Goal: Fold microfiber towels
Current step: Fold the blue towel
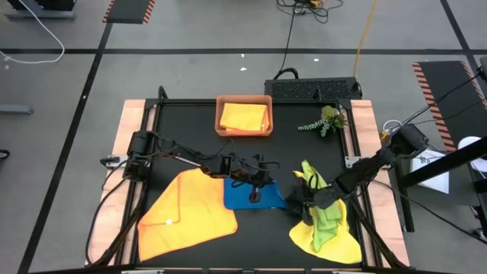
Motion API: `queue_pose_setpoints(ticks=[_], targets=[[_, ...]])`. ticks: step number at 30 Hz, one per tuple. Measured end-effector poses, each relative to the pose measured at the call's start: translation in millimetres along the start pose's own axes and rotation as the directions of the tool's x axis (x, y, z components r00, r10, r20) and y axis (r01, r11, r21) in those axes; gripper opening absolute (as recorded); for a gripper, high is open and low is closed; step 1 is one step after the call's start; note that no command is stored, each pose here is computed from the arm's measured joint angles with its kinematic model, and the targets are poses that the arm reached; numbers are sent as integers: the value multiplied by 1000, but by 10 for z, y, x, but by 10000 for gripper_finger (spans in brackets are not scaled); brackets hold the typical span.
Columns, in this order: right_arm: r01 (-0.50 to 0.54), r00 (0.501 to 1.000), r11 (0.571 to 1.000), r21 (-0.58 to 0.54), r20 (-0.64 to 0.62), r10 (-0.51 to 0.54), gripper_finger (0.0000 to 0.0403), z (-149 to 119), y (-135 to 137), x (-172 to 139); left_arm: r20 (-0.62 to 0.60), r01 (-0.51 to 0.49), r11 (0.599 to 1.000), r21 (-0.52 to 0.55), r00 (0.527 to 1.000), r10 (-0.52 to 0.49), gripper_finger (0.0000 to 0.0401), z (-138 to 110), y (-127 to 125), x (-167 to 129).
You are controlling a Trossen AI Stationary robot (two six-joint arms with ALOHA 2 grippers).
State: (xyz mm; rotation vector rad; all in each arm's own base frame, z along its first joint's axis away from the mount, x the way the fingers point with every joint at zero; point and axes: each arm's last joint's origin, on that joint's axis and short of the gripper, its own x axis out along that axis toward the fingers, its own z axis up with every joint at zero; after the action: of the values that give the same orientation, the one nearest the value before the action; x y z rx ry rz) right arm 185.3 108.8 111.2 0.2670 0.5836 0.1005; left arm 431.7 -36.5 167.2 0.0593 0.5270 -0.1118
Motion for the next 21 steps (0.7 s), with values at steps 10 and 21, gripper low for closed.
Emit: queue_pose_setpoints(ticks=[10,21], targets=[[84,996,996,-6,22,-84,178,-20,-28,36,-3,-33,999,-15,999,33,5,-3,23,0],[241,970,969,-47,-11,-242,178,95,58,184,-5,-70,995,-68,998,69,7,-8,116,-4]])
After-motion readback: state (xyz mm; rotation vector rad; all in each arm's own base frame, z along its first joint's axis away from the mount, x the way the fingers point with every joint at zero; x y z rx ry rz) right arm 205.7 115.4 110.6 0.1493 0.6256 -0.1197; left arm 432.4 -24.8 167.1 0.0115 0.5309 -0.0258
